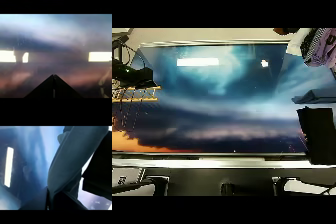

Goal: Fold the clothes and pants, and hang the long-sleeved shirts on hangers.

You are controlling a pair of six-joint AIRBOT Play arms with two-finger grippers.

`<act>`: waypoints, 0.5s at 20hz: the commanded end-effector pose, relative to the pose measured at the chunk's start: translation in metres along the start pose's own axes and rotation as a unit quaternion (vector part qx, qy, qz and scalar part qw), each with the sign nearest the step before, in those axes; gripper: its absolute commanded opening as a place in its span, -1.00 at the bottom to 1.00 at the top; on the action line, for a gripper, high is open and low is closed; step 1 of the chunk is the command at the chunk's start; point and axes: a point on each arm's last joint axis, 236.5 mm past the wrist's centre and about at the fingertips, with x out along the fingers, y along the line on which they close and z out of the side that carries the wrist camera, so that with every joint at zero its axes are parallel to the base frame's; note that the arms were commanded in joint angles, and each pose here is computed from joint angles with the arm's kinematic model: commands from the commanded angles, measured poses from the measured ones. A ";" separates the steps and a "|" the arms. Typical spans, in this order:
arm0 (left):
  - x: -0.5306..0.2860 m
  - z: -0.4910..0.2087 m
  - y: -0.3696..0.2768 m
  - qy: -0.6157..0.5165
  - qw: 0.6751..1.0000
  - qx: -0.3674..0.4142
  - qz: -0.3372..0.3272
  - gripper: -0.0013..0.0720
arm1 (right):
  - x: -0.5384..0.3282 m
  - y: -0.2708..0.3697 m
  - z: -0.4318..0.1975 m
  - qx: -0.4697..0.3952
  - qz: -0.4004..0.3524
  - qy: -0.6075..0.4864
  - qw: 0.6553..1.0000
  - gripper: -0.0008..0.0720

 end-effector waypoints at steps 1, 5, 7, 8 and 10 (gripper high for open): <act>0.000 0.000 0.000 0.001 1.000 -0.001 0.000 -0.92 | -0.017 -0.025 -0.001 -0.004 -0.053 -0.009 0.999 -0.91; 0.000 -0.001 0.000 0.003 1.000 -0.001 0.000 -0.92 | -0.032 -0.067 -0.008 -0.008 -0.145 0.004 0.989 -0.91; 0.000 -0.001 0.000 0.003 1.000 -0.001 0.000 -0.92 | -0.040 -0.086 -0.007 -0.014 -0.185 0.003 0.983 -0.91; 0.000 -0.002 0.000 0.003 1.000 -0.001 0.000 -0.92 | -0.041 -0.090 -0.007 -0.024 -0.195 0.005 0.980 -0.91; 0.000 -0.002 0.000 0.005 1.000 -0.001 0.000 -0.92 | -0.044 -0.099 -0.009 -0.042 -0.213 0.012 0.976 -0.91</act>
